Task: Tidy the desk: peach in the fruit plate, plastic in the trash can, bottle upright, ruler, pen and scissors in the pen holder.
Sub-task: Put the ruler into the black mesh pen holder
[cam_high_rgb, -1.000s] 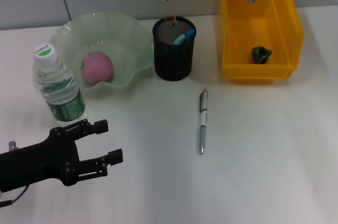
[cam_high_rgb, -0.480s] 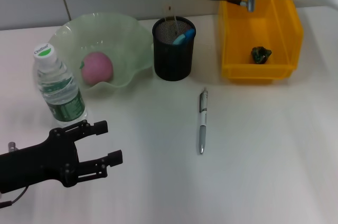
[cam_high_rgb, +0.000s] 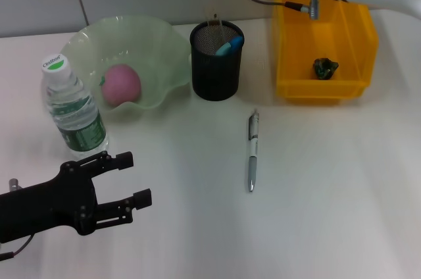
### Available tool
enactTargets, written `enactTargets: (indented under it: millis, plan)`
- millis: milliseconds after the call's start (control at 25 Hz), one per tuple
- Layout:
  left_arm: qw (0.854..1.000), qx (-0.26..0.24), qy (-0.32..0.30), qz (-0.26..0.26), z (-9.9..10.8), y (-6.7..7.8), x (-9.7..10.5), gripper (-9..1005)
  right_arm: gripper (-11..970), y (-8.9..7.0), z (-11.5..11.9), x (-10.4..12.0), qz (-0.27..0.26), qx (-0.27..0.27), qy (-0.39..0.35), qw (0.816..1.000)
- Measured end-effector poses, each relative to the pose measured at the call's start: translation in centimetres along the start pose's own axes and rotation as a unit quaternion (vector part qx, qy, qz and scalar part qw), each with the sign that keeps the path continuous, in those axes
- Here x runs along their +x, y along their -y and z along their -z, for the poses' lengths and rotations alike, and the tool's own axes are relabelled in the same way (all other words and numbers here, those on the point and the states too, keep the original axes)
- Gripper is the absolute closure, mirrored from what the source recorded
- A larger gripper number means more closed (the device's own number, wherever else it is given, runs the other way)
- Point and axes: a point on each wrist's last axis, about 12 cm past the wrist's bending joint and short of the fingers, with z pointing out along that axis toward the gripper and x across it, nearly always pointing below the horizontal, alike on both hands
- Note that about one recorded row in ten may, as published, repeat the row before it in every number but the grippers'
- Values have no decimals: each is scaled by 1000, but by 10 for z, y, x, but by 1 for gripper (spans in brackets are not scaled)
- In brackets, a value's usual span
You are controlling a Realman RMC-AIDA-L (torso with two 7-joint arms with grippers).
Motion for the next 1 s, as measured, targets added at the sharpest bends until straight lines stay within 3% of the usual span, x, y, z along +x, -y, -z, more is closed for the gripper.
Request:
enactTargets:
  millis: [1000]
  plan:
    - [1000, -3, 3, -7, 1, 0, 0, 153, 554, 1, -1, 7, -4, 8, -10, 1000]
